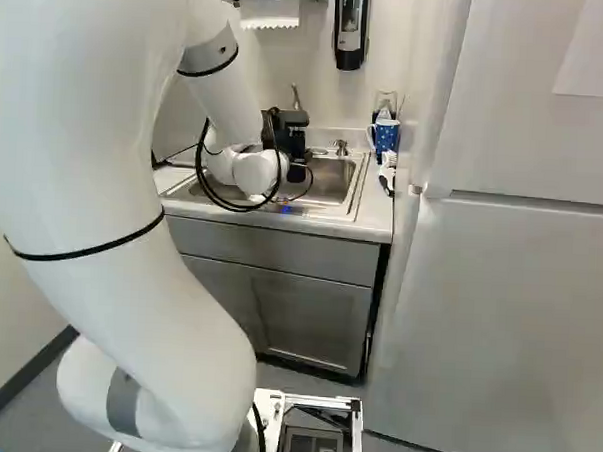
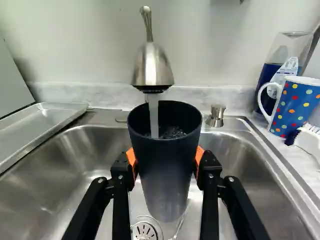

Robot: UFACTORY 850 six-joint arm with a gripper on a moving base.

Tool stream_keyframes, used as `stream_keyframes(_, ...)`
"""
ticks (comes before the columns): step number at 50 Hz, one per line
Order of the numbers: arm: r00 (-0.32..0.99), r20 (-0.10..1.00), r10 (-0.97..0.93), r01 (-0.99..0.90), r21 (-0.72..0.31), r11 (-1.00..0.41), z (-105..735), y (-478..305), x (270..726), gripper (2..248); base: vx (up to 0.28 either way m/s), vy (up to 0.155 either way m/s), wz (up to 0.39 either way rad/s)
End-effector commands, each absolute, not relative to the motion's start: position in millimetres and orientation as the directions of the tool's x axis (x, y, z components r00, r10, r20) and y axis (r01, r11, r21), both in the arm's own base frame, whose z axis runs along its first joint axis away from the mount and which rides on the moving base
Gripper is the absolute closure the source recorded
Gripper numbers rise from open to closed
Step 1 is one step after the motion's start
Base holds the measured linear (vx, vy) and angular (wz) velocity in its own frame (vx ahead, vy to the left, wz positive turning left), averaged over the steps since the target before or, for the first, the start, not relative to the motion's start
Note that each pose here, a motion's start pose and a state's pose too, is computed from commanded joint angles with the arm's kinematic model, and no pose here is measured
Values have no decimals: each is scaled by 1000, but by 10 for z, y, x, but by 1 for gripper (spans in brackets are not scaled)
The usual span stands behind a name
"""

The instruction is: Rinse the cup and place it in the tray

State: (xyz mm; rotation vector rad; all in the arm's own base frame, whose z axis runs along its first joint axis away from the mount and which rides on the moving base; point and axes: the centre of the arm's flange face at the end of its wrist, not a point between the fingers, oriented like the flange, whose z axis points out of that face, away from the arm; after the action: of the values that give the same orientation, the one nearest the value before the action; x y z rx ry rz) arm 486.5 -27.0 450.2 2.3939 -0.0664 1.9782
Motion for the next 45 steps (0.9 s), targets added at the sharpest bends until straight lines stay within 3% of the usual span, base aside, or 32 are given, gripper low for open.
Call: stream_keyframes(45,188,982,-10,-55,0,-998,4502,-270,4865,125,0,0,0)
